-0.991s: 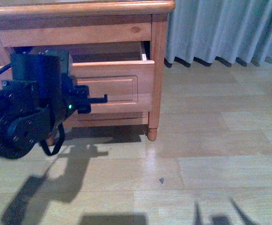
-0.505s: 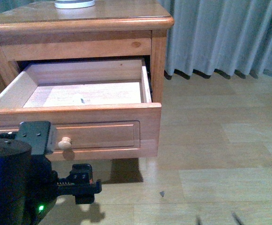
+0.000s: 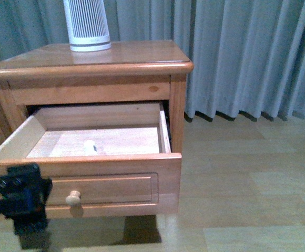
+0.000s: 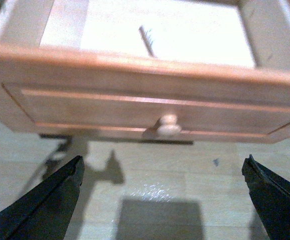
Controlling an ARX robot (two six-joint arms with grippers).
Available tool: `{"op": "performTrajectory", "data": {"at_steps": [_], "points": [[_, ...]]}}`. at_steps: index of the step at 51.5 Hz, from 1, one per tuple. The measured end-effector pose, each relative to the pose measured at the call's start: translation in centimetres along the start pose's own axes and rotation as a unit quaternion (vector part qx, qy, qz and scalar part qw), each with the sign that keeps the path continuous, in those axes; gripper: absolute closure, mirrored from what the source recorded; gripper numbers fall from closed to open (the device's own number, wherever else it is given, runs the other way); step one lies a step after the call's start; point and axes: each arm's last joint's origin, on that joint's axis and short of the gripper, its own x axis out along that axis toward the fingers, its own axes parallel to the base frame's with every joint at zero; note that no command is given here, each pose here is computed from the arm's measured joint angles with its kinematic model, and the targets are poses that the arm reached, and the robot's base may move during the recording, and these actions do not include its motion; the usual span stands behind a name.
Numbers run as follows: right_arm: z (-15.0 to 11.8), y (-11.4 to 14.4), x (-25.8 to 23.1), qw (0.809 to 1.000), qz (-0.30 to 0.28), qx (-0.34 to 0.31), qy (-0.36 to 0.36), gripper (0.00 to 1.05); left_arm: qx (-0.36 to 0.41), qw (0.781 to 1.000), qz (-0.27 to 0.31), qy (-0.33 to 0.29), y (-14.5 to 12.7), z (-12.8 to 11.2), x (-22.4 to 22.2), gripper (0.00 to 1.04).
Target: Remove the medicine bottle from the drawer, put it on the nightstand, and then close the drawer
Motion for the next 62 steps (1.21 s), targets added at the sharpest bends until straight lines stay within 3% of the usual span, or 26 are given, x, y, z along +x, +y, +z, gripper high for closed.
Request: {"op": "performTrajectory", "data": {"at_steps": [7,13,30,42,45,48,51,62], "points": [[0.0,0.0,0.0,1.0,0.0,0.0,0.0,0.07,0.0,0.996,-0.046,-0.078,-0.2,5.9,-5.7,0.07],[0.0,0.0,0.0,1.0,0.0,0.0,0.0,0.07,0.002,0.992,-0.054,-0.118,-0.3,7.4,-9.6,0.07],[0.0,0.0,0.0,1.0,0.0,0.0,0.0,0.07,-0.025,0.988,-0.028,-0.152,-0.5,5.7,-17.6,0.07],[0.0,0.0,0.0,1.0,0.0,0.0,0.0,0.07,-0.038,0.988,-0.025,-0.15,-1.3,3.1,-17.6,0.08],[0.0,0.0,0.0,1.0,0.0,0.0,0.0,0.07,-0.026,0.979,0.001,-0.2,-1.2,2.8,-17.4,0.16],[0.0,0.0,0.0,1.0,0.0,0.0,0.0,0.07,0.016,0.969,0.033,-0.245,-0.4,1.7,-17.0,0.32],[0.0,0.0,0.0,1.0,0.0,0.0,0.0,0.07,0.04,0.968,0.043,-0.246,0.4,0.8,-16.6,0.46],[0.0,0.0,0.0,1.0,0.0,0.0,0.0,0.07,0.061,0.967,0.051,-0.24,1.9,-1.2,-15.6,0.84]]}}
